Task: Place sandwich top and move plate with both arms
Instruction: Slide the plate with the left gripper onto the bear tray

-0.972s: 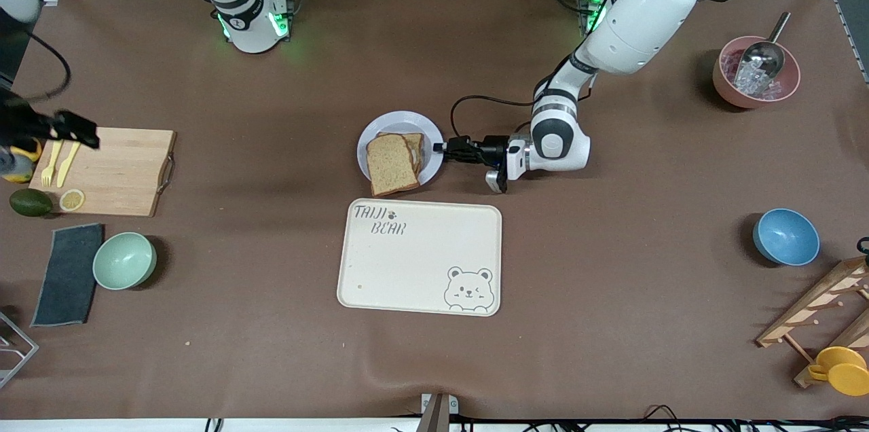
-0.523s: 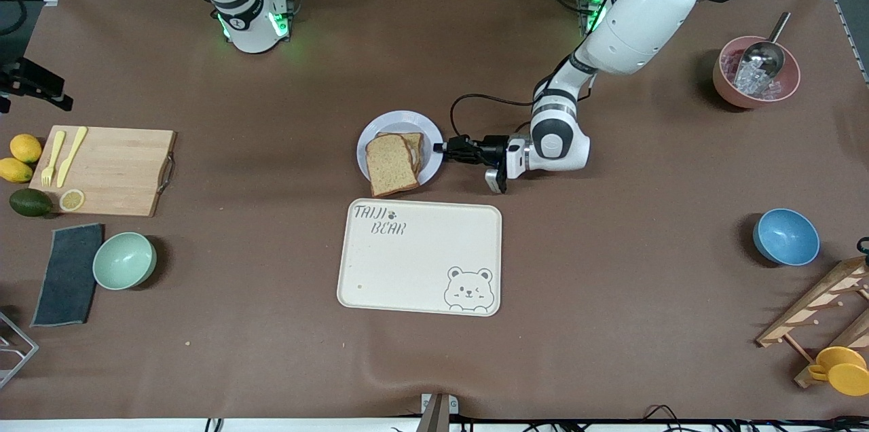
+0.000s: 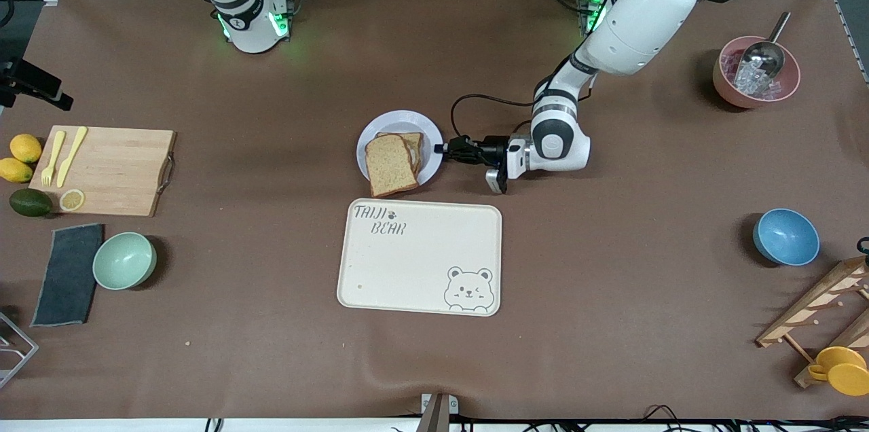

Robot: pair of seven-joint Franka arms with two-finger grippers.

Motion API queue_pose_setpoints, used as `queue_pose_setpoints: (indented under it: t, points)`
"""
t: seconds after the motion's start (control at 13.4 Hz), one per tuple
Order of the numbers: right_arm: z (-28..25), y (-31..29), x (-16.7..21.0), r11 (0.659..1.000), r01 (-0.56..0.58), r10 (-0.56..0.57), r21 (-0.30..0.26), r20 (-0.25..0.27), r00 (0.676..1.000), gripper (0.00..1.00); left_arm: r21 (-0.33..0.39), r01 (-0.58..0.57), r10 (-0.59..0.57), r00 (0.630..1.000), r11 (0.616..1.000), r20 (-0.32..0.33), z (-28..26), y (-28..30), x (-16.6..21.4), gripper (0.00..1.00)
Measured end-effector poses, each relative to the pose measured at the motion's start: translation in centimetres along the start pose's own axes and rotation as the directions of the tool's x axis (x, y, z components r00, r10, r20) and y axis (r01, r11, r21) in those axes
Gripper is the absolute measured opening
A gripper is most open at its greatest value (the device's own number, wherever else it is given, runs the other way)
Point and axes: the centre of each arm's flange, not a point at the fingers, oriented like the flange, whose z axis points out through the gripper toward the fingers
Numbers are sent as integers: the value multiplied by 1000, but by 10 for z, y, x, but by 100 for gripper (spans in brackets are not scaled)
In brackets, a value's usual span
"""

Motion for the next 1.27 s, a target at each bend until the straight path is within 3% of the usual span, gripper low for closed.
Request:
queue_pose_setpoints:
  t: [0.37,1.27]
  points:
    - [-1,-7,2,1000,1,-2,-11,-22,1000,100,2,-3,3,1000,1000,-2,-1,-1,0,4]
    - [4,8,-1,998,58,-57,-27,20,998,100,-25,-117,115,992,993,-53,1,-2,-1,4]
